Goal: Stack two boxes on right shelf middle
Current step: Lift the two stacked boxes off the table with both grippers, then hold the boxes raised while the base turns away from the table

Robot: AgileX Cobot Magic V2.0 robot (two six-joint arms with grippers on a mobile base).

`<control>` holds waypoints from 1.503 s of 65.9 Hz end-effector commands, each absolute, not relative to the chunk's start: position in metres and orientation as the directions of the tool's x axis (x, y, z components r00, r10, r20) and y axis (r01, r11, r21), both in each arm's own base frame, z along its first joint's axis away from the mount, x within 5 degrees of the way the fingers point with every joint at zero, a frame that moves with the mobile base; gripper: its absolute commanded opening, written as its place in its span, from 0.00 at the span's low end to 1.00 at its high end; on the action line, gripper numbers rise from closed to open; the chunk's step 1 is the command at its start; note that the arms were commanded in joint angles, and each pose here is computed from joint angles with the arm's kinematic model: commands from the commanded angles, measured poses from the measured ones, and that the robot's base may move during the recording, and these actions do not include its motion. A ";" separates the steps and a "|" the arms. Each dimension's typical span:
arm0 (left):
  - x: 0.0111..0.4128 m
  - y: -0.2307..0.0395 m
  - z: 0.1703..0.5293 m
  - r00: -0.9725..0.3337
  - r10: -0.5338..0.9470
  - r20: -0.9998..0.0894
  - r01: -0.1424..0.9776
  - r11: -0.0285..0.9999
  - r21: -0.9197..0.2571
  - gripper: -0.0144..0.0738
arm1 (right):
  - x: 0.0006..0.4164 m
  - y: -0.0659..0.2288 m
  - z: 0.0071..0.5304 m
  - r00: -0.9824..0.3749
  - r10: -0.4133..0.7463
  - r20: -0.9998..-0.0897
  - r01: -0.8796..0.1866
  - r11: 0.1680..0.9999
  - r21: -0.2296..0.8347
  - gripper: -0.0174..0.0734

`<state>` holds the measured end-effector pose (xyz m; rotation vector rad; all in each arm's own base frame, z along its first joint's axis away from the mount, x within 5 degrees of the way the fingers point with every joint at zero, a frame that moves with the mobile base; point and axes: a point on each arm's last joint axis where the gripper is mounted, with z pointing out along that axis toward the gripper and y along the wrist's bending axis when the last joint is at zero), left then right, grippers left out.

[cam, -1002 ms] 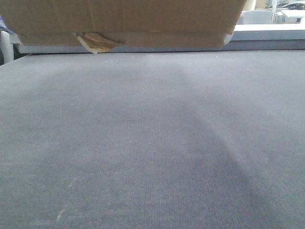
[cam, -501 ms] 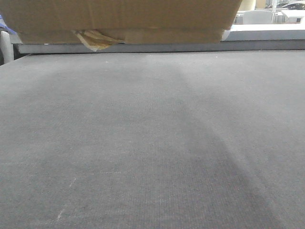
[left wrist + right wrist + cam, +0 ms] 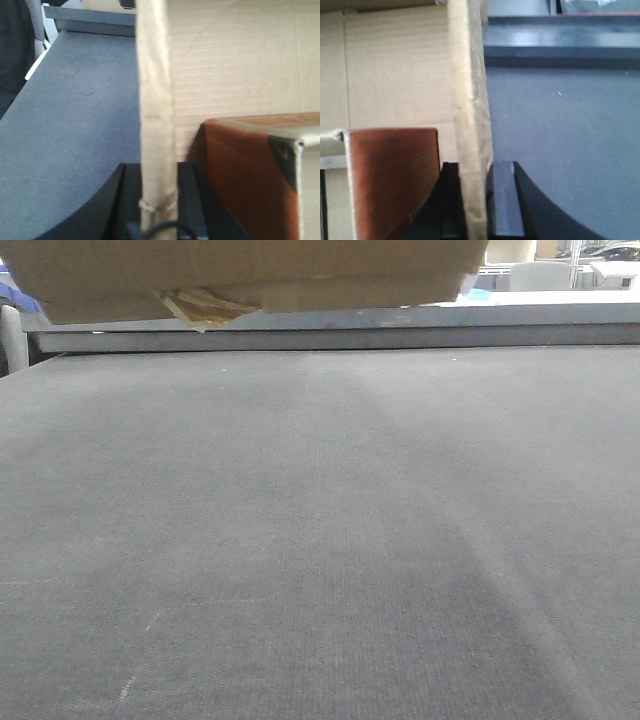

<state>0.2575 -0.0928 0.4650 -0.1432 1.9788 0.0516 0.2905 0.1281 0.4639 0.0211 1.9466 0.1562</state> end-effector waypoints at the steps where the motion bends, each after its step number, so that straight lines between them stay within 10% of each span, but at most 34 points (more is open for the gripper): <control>1: 0.253 -0.092 0.475 -0.347 -0.087 -0.934 -0.103 0.993 -0.055 0.04 | 0.289 0.131 0.481 -0.256 0.098 -0.962 -0.133 0.982 0.136 0.02; 99: 0.253 -0.092 0.475 -0.347 -0.087 -0.934 -0.103 0.993 -0.055 0.04 | 0.289 0.143 0.498 -0.090 0.138 -0.986 -0.281 0.947 0.158 0.02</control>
